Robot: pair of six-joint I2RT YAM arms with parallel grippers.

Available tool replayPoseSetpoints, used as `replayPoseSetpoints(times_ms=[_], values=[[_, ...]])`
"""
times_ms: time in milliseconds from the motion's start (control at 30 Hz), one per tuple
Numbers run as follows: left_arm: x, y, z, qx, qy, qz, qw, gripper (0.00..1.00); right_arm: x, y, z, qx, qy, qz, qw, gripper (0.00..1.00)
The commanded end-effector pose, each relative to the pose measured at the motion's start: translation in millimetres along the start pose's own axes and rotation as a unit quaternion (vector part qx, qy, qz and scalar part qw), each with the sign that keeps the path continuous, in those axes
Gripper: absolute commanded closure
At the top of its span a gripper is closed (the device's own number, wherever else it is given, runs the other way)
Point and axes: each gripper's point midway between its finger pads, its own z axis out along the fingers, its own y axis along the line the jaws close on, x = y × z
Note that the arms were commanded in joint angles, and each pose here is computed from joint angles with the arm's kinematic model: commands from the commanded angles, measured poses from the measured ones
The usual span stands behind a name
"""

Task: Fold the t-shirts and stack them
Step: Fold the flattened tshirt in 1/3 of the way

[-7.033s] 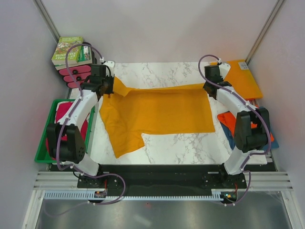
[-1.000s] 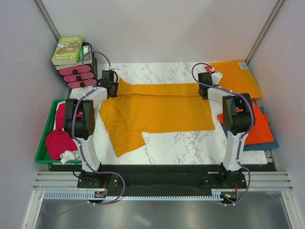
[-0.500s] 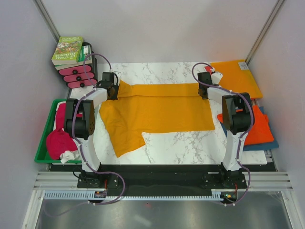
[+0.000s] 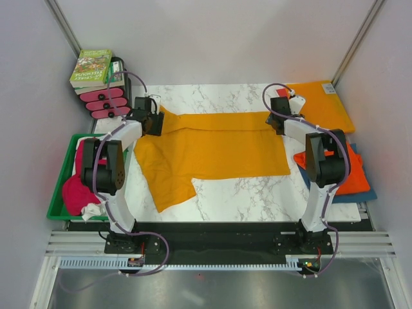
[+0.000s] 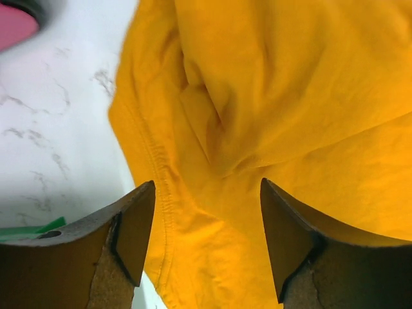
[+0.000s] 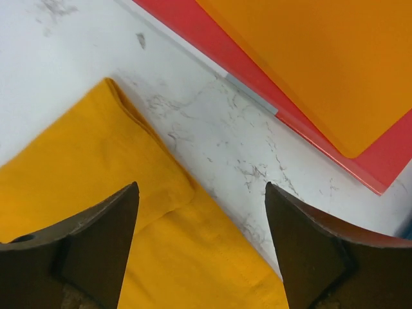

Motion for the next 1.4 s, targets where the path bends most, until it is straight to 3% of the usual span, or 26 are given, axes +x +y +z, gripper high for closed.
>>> replayPoseSetpoints(times_ms=[0, 67, 100, 133, 200, 233, 300, 467, 733, 1000, 1067, 1200, 1267, 1367], values=[[-70.6, 10.8, -40.6, -0.001, -0.107, -0.047, 0.993, 0.27, -59.8, 33.5, -35.1, -0.061, -0.064, 0.03, 0.996, 0.13], [-78.2, 8.1, -40.8, 0.009, -0.113, -0.054, 0.992, 0.29, -60.7, 45.3, -32.5, -0.076, -0.055, 0.024, 0.995, 0.19], [-90.0, 7.1, -42.9, 0.014, -0.122, -0.054, 0.991, 0.34, -59.6, 50.2, -30.6, -0.081, -0.05, 0.023, 0.995, 0.27], [-84.1, 3.3, -31.1, 0.017, -0.105, -0.052, 0.993, 0.37, -57.3, 54.0, -27.6, -0.084, -0.044, 0.023, 0.995, 0.64], [-97.4, 1.5, -23.7, 0.023, -0.104, -0.053, 0.993, 0.51, -51.0, 65.8, -19.0, -0.094, -0.029, 0.021, 0.995, 1.0], [-86.0, -3.1, -8.5, 0.027, -0.077, -0.049, 0.995, 0.57, -48.7, 69.8, -16.1, -0.098, -0.023, 0.024, 0.995, 1.0], [-95.1, -5.6, -0.4, 0.031, -0.076, -0.048, 0.995, 0.7, -40.6, 81.8, -8.5, -0.113, -0.007, 0.022, 0.993, 1.0], [-89.0, -9.1, 25.1, 0.03, -0.056, -0.044, 0.997, 0.75, -28.2, 97.4, 7.2, -0.124, 0.019, 0.018, 0.992, 1.0], [-88.4, -6.8, 35.8, 0.021, -0.04, -0.044, 0.998, 0.65, 0.0, 85.9, 30.6, -0.084, 0.062, 0.009, 0.994, 1.0], [-89.7, 4.0, 13.3, 0.003, -0.048, -0.043, 0.998, 0.46, -4.1, 90.5, 31.9, -0.099, 0.062, 0.003, 0.993, 1.0], [-95.5, 6.8, -4.0, 0.002, -0.066, -0.041, 0.997, 0.41, -22.8, 101.1, 17.0, -0.128, 0.031, 0.011, 0.991, 0.93], [-94.7, 3.6, -31.1, 0.019, -0.083, -0.035, 0.996, 0.42, -52.9, 118.7, -20.4, -0.163, -0.01, 0.008, 0.987, 0.54], [-86.4, -0.1, -40.7, 0.029, -0.081, -0.03, 0.996, 0.45, -58.5, 129.7, -43.4, -0.182, -0.021, -0.003, 0.983, 0.45], [-67.4, -2.9, -42.7, 0.033, -0.065, -0.023, 0.997, 0.5, -52.3, 141.1, -73.3, -0.208, -0.022, -0.025, 0.978, 0.44]])
